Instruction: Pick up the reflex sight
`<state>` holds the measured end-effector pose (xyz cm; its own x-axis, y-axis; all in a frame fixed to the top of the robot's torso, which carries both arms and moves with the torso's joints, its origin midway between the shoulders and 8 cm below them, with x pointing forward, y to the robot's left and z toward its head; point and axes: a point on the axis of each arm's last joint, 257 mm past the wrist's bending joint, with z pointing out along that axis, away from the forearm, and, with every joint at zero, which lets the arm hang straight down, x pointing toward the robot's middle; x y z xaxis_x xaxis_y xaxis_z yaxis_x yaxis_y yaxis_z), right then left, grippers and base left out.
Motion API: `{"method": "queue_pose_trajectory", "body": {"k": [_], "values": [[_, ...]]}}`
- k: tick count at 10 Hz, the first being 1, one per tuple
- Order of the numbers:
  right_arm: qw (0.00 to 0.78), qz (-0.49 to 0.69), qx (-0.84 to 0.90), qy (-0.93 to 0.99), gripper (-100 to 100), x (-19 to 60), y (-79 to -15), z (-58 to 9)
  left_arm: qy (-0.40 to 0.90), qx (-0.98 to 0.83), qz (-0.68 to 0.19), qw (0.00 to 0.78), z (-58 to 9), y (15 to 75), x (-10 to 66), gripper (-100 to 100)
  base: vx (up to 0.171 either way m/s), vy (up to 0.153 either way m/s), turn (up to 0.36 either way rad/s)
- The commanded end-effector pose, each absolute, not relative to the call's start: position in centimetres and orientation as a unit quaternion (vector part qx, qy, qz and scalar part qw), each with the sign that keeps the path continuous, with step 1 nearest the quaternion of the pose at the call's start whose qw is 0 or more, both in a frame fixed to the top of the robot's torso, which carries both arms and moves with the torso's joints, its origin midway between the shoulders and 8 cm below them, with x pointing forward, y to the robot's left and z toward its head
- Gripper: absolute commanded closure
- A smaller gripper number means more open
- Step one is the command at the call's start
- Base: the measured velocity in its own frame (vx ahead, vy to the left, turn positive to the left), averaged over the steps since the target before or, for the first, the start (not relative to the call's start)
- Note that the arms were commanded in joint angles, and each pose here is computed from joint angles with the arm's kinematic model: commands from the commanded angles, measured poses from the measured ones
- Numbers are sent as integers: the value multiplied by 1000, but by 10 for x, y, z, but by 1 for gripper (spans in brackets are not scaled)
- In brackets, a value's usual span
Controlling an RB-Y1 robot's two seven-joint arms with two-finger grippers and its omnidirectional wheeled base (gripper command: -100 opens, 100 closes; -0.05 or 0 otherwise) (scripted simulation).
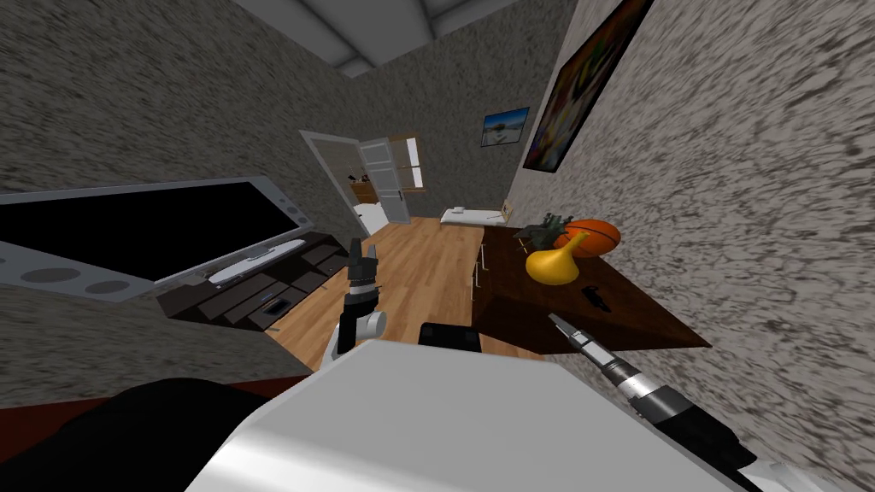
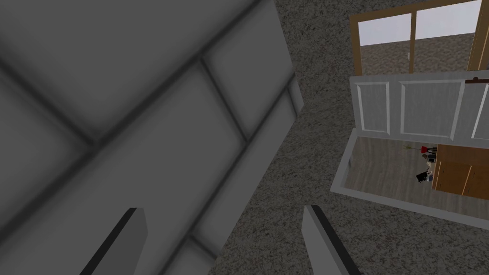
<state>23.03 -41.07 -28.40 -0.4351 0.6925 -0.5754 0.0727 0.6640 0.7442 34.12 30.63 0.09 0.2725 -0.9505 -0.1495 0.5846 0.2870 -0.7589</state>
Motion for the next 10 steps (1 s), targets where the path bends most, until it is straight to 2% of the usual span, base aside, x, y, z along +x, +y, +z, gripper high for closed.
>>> {"method": "queue_pose_trajectory", "body": {"k": [1,6,10], "values": [[442,303,244,809,-100,209,-431,-301,308,-297,-518,740,1,306,341,0,10,70,44],[382,244,258,853,-100,160,-478,-334,308,-297,-518,740,1,306,341,0,26,66,81],[324,190,268,887,-100,112,-522,-351,308,-296,-518,740,1,306,341,0,20,37,85]]}}
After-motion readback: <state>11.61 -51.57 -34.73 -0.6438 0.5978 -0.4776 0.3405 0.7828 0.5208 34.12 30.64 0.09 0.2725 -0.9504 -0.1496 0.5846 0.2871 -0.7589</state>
